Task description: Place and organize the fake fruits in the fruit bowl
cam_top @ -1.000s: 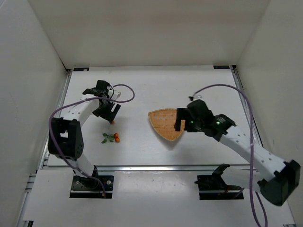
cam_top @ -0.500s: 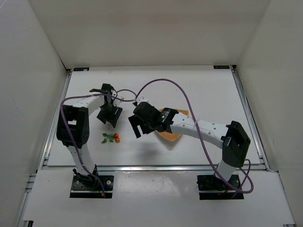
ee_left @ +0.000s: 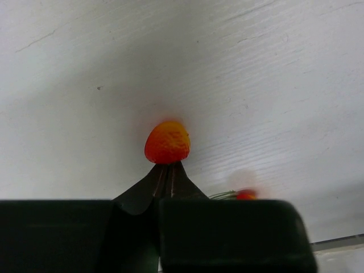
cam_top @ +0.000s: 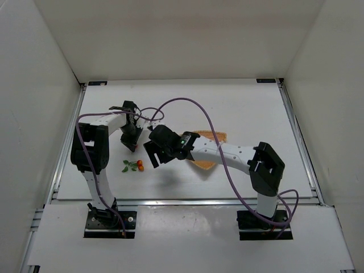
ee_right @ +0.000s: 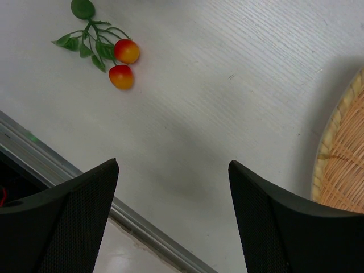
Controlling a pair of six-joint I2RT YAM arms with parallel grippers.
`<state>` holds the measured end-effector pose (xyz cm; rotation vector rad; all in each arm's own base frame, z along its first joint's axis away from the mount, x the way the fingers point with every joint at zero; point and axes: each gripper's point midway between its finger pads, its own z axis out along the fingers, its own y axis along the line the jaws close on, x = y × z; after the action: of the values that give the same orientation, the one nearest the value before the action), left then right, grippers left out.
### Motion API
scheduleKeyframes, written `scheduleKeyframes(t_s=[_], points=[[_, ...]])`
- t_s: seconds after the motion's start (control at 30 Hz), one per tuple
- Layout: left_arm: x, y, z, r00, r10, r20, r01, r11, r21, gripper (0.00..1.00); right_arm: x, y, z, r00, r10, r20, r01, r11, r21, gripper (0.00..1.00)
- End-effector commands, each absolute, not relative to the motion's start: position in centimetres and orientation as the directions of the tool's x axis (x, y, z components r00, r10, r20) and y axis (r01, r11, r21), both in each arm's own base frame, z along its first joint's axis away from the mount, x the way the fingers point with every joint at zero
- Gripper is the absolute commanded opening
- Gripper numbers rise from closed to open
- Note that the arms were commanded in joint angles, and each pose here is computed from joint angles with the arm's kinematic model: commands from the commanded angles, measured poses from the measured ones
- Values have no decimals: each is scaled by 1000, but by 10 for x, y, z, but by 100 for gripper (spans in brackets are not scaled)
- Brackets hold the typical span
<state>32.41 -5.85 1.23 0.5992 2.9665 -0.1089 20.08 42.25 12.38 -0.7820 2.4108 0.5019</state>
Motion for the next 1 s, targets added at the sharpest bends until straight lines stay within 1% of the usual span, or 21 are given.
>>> scheduleKeyframes(t_s=[0.0,0.2,0.23,0.3,0.33,0.4,0.43,0.53,0.57,0.6,0.63,0.67,0.7,0.73,0.77,0.8,0.83,0.87,0.9,0.93,0.97], points=[[327,-64,11,-913,381,-147,394,916,-75,10,206,430,155,-658,-362,-661,-626,750,212,82],[332,-65,31,-905,371,-206,390,919,-62,10,207,410,168,-659,-316,-683,-584,786,200,82],[338,-70,45,-892,380,-243,403,913,-53,10,209,405,175,-649,-300,-699,-575,795,193,82],[345,-76,59,-876,393,-280,418,908,-33,10,208,392,172,-661,-283,-694,-544,819,184,82],[356,-86,78,-848,412,-334,441,898,-10,10,206,383,181,-658,-263,-705,-532,826,188,82],[361,-101,95,-820,440,-367,474,881,-1,10,206,363,173,-664,-244,-707,-488,857,163,82],[367,-122,113,-782,462,-418,506,862,8,10,205,354,183,-666,-195,-720,-460,867,190,82],[366,-164,125,-735,517,-439,578,816,-7,10,199,319,178,-673,-131,-728,-381,905,189,82],[363,-195,137,-694,548,-467,626,780,-15,10,198,311,177,-682,-89,-726,-343,916,210,82],[362,-212,141,-677,557,-480,648,761,-32,10,195,299,184,-678,-51,-733,-317,920,230,82],[358,-228,142,-659,576,-483,675,736,-42,10,193,288,180,-684,-33,-729,-285,932,226,82],[353,-258,142,-623,616,-483,723,689,-55,10,190,274,169,-691,-24,-722,-253,944,211,82],[351,-271,139,-601,640,-478,747,663,-52,10,189,264,177,-680,40,-732,-210,946,246,82],[348,-285,137,-587,656,-475,766,640,-62,10,188,259,177,-676,60,-735,-196,946,258,82],[339,-302,120,-573,692,-439,790,608,-72,10,186,251,176,-675,70,-735,-183,949,258,82],[344,-316,125,-552,694,-462,802,594,-66,10,183,241,174,-671,81,-737,-173,949,262,82],[343,-326,123,-539,703,-464,812,580,-65,13,182,236,174,-669,90,-738,-162,951,263,82],[340,-335,108,-539,720,-437,821,565,-81,16,181,230,172,-668,95,-738,-146,956,256,82],[336,-352,115,-501,736,-455,844,531,-72,21,180,227,173,-668,96,-738,-146,956,256,82],[335,-359,113,-489,743,-456,851,521,-63,26,180,224,175,-663,97,-743,-142,957,252,82],[334,-364,112,-479,749,-457,856,515,-53,35,177,223,173,-668,81,-740,-151,959,241,82]])
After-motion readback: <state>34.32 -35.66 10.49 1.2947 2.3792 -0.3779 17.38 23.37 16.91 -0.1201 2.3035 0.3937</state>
